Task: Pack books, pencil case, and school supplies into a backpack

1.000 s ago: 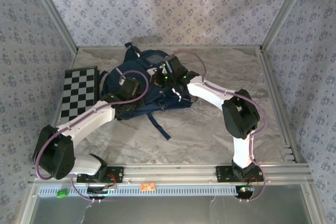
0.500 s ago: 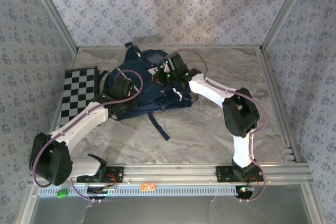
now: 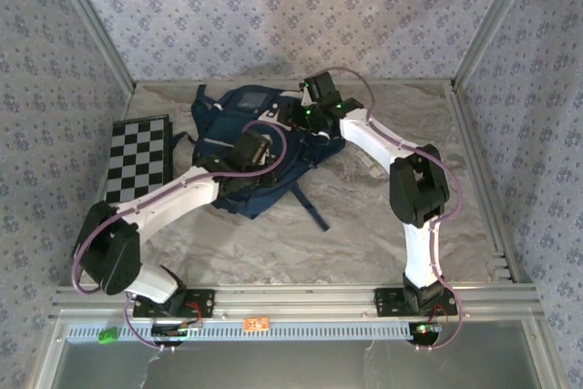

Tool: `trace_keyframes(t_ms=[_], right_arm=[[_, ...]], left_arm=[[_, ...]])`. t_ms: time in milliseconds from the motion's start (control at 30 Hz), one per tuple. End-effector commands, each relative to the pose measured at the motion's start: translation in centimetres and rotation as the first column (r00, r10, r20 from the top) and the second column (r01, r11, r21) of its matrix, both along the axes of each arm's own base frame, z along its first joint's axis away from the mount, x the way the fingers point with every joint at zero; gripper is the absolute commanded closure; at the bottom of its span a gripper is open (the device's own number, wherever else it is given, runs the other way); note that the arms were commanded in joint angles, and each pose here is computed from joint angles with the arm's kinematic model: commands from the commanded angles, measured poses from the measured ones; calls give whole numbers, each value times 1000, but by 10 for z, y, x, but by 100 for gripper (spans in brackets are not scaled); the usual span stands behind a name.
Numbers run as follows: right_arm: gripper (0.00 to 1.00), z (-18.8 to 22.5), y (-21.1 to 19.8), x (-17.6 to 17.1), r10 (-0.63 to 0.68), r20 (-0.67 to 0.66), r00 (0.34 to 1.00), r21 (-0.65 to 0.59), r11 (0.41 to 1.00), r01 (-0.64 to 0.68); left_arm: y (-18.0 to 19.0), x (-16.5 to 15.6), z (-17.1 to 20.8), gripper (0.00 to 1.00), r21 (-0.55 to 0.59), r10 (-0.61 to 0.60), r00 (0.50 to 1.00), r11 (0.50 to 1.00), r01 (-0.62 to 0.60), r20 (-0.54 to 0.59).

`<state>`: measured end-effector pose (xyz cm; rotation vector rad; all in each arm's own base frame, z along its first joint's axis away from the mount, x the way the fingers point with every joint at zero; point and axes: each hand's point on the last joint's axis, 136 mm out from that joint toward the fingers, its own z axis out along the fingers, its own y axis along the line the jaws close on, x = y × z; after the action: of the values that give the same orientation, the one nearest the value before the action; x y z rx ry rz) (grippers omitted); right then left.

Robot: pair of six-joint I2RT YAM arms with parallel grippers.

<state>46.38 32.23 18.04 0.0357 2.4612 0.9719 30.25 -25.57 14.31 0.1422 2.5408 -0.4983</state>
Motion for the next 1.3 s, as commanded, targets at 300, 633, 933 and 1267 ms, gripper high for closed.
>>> trace_keyframes(t_ms=[300,633,933,1267], right_arm=[[55,-3,8,-82,9,-132,991,169,986,13],[70,-24,30,-79,-3,-164,986,220,975,39],[100,-27,9,-74,-20,-141,990,153,987,41],[100,-20,-16,-78,14,-129,992,115,993,1]], left_arm=[[-5,6,10,100,-7,-1,1000,1000,2,23],[-10,3,10,100,6,-64,998,998,63,15],[11,-2,2,100,121,-105,994,988,100,40],[76,0,-14,100,202,-41,998,979,31,44]])
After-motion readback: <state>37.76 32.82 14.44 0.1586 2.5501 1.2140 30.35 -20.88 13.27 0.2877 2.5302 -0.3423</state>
